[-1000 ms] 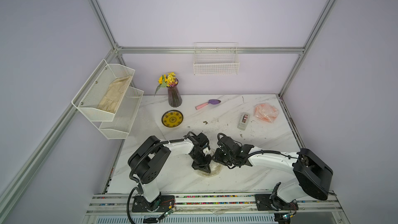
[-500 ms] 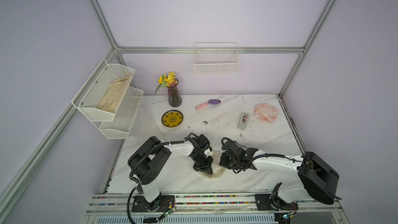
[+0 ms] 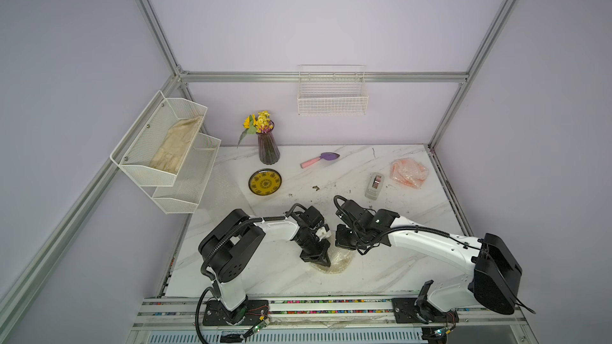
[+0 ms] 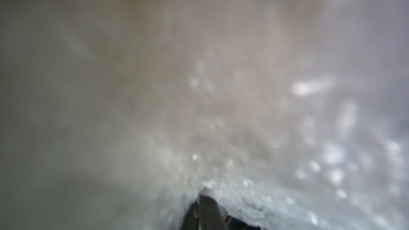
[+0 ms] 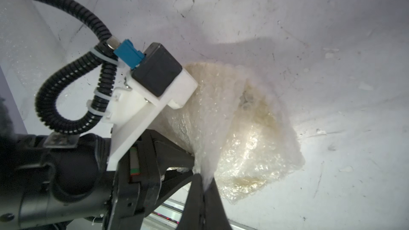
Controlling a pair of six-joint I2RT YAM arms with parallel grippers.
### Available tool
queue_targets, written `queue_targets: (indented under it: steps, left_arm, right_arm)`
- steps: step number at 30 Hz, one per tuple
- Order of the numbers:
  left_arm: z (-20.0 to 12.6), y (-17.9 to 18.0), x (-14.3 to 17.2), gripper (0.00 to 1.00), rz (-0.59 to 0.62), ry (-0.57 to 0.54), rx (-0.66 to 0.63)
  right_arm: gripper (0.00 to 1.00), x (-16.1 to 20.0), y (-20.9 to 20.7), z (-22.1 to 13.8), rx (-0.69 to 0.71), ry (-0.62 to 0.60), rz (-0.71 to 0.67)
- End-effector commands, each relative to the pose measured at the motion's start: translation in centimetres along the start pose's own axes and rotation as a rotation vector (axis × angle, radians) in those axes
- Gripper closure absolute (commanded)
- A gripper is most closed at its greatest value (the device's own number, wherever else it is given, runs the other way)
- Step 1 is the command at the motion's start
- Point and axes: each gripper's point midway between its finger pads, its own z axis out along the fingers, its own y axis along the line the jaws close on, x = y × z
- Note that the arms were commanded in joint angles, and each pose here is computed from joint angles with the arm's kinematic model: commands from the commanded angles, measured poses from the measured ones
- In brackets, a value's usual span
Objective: Wrap dinner plates in bubble wrap
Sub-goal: Wrap the plate in the bubble wrap.
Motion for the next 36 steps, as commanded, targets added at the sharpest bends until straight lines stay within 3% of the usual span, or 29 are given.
queue_targets:
  steps: [1, 7, 14, 16, 18, 23, 26, 31, 36]
  left_arm:
    - [0.9, 9.2, 4.2, 1.00, -0.222, 0.097, -0.357]
    - [0.9, 9.3, 4.3, 1.00, -0.230, 0.093, -0.356]
    - [0.8, 9.2, 4.4, 1.00, -0.235, 0.086, -0.354]
    - [0.8, 9.2, 4.3, 1.00, -0.236, 0.086, -0.353]
    - [0.9, 9.2, 4.3, 1.00, -0.233, 0.089, -0.350]
    - [1.1, 9.2, 4.3, 1.00, -0.229, 0.096, -0.344]
    - [1.2, 9.1, 4.2, 1.00, -0.224, 0.096, -0.343]
    - [1.2, 9.2, 4.3, 1.00, -0.225, 0.095, -0.344]
    - [0.9, 9.0, 4.2, 1.00, -0.230, 0.080, -0.340]
  right_arm:
    - [1.00, -0.1, 1.2, 0.4, -0.087, 0.010, 0.071]
    - [1.00, 2.2, -6.3, 2.1, 0.112, 0.008, 0.120]
    - [1.00, 3.7, -10.9, 3.8, 0.253, 0.028, 0.127]
    - [0.83, 3.6, -11.7, 2.9, 0.317, 0.026, 0.099]
    - [0.75, 3.1, -11.5, 1.2, 0.339, 0.004, 0.078]
    - [0.71, 1.1, -8.7, -3.4, 0.289, -0.069, 0.038]
    - [0.79, -0.2, -5.1, -4.5, 0.198, -0.079, -0.012]
    - [0.93, 0.8, 1.3, -1.7, -0.132, 0.033, 0.059]
    - [1.00, 3.3, -2.8, 3.2, -0.084, 0.098, 0.178]
